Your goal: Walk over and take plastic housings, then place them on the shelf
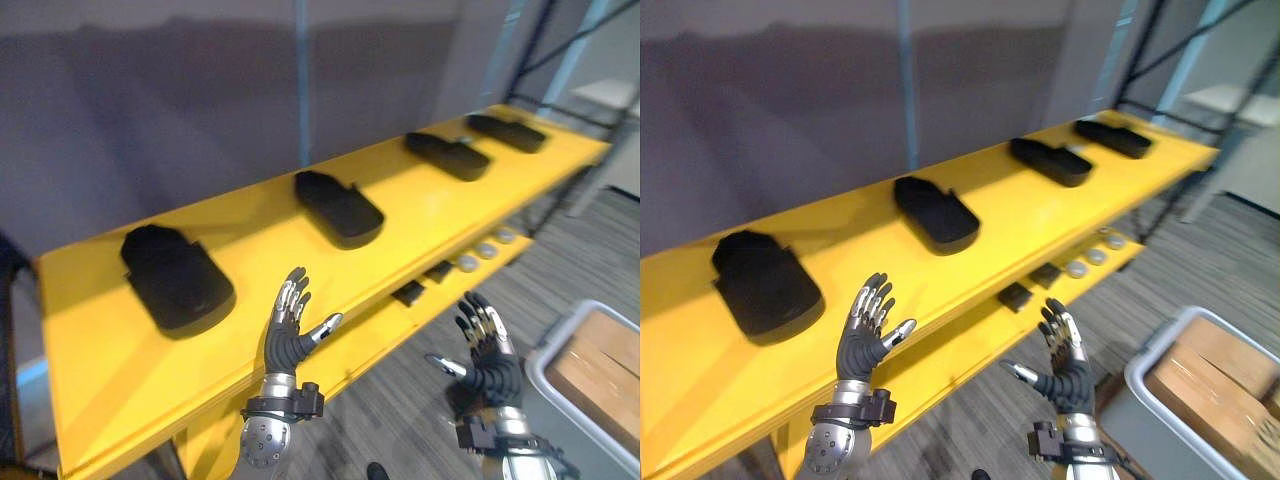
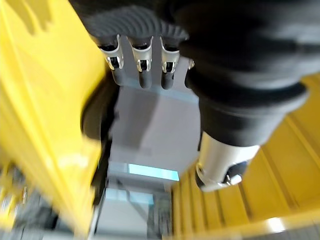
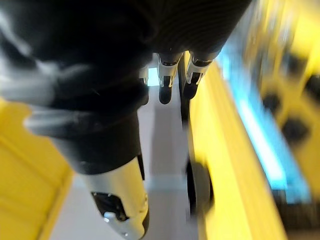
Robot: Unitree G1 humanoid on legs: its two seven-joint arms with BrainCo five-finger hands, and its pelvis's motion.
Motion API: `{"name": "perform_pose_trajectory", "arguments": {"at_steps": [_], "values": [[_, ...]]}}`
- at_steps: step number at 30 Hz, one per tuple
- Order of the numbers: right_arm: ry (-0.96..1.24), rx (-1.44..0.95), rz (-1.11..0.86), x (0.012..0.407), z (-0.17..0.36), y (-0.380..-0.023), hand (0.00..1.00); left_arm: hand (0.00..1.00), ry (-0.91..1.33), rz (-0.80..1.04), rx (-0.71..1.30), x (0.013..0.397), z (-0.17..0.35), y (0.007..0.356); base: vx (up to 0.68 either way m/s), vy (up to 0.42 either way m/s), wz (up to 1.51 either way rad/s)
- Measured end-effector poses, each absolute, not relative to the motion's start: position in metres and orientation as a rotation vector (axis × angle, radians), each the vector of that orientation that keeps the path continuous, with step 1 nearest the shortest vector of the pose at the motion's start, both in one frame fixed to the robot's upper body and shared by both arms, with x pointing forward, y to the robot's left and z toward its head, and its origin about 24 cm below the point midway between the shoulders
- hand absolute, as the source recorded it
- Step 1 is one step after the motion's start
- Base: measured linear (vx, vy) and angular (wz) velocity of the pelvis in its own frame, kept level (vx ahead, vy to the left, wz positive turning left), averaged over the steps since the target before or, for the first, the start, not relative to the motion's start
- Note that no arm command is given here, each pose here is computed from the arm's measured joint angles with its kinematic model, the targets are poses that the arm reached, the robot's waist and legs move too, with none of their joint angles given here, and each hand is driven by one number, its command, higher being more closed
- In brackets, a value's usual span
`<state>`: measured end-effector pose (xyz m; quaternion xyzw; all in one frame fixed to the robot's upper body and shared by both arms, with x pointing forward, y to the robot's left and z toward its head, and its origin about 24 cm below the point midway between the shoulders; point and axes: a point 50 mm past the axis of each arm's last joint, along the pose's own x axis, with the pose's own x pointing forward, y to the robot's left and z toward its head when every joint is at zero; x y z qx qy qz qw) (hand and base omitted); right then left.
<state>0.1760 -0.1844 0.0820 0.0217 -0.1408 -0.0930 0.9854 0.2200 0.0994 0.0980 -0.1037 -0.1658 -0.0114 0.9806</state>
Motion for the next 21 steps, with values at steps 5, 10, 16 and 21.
{"name": "perform_pose_trajectory", "arguments": {"at_steps": [5, 10, 16, 21], "values": [[-0.231, -0.071, -0.348, 0.170, 0.074, -0.213, 0.00, 0.00, -0.275, 0.059, -0.163, 0.224, 0.082, 0.116, -0.19, 0.060, -1.34], [-0.080, -0.107, -0.378, 0.168, 0.043, -0.218, 0.00, 0.00, -0.057, 0.161, -0.090, 0.212, 0.033, 0.145, -0.08, -0.254, -0.93], [0.172, -0.106, -0.473, 0.157, -0.007, -0.241, 0.00, 0.00, 0.176, 0.251, -0.127, 0.196, -0.015, 0.158, 0.09, -0.221, -0.38], [0.414, -0.081, -0.499, 0.154, -0.060, -0.253, 0.00, 0.00, 0.348, 0.302, -0.099, 0.193, -0.054, 0.177, 0.08, -0.011, -0.05]]}}
